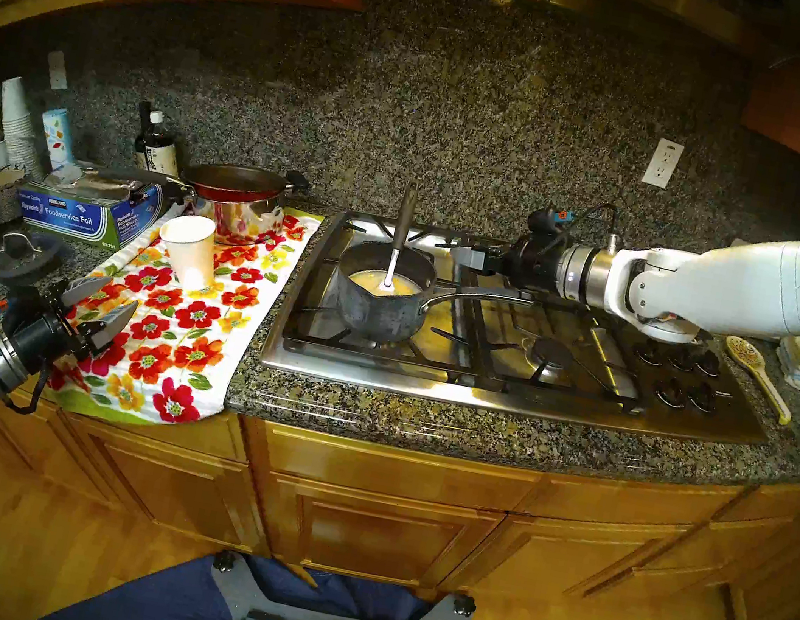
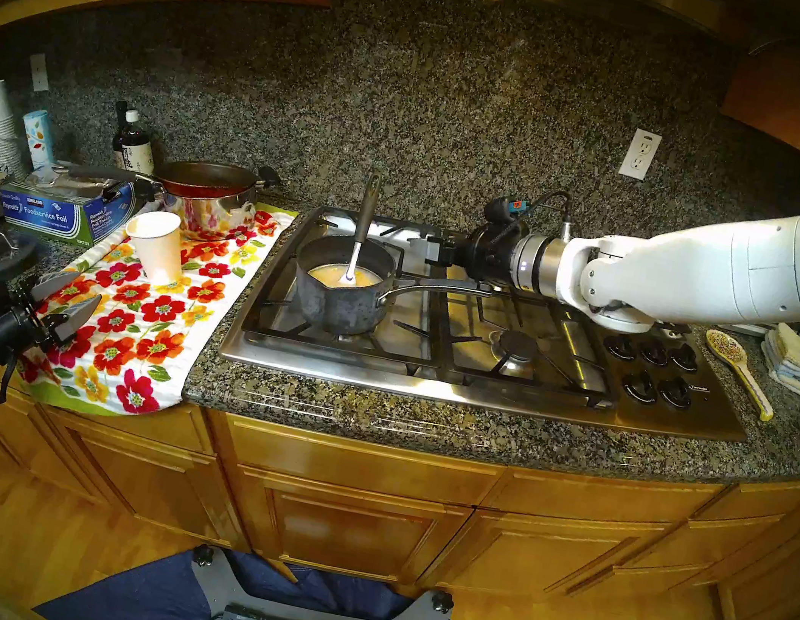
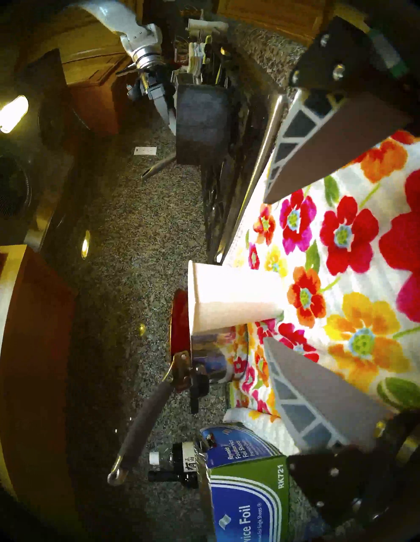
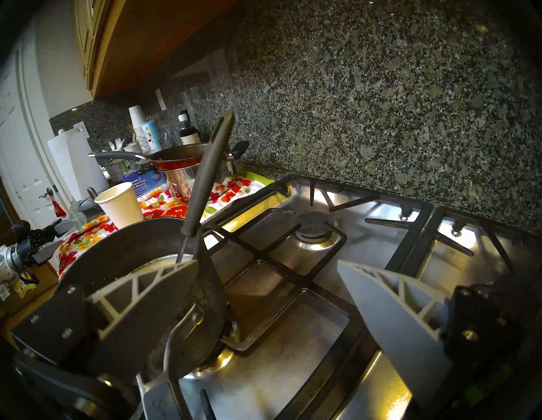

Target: Pour oats into pot and stir with a spoon

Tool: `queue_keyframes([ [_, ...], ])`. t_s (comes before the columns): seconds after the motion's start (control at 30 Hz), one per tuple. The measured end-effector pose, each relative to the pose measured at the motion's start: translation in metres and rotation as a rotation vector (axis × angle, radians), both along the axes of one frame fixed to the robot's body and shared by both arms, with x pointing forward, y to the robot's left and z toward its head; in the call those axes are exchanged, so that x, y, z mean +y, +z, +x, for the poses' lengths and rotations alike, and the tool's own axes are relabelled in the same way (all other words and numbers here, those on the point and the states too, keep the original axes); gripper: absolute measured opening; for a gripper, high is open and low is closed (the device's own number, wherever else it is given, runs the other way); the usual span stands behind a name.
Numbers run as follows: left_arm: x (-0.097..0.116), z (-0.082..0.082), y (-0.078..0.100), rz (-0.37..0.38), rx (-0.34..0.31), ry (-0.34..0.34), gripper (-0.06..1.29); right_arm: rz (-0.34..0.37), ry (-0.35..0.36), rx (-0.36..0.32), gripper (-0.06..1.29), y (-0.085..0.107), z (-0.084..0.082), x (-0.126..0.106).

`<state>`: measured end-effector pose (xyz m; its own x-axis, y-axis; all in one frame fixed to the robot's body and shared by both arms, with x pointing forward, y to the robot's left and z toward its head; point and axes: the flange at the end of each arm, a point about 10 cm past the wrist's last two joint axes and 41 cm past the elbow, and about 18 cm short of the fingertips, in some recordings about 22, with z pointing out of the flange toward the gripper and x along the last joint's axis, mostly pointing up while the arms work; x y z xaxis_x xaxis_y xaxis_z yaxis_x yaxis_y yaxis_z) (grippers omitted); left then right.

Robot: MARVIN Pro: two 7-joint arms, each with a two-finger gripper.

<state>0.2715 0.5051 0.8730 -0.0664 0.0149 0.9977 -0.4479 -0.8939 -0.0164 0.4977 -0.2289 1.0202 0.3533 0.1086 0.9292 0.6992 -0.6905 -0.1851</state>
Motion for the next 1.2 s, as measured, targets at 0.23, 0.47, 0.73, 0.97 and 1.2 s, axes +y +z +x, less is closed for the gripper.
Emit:
queue_keyframes([
  [0.23, -0.011, 0.019, 0.000, -0.021, 0.024, 0.001, 1.23, 0.000, 0.000, 0.001, 1.24, 0.000, 0.000, 0.000],
  [0.47, -0.022, 0.034, -0.001, -0.036, 0.033, -0.006, 1.23, 0.000, 0.001, 0.002, 1.24, 0.000, 0.000, 0.000],
  [0.73, -0.029, 0.051, 0.003, -0.037, 0.022, -0.001, 1.23, 0.000, 0.001, 0.002, 1.24, -0.001, 0.000, 0.000],
  [0.97, -0.025, 0.063, -0.002, -0.030, 0.033, 0.027, 1.23, -0.001, 0.001, 0.003, 1.24, -0.001, 0.000, 0.000],
  [1.2, -0.021, 0.073, -0.009, -0.021, 0.046, 0.046, 1.23, -0.001, 0.001, 0.004, 1.24, -0.001, 0.000, 0.000],
])
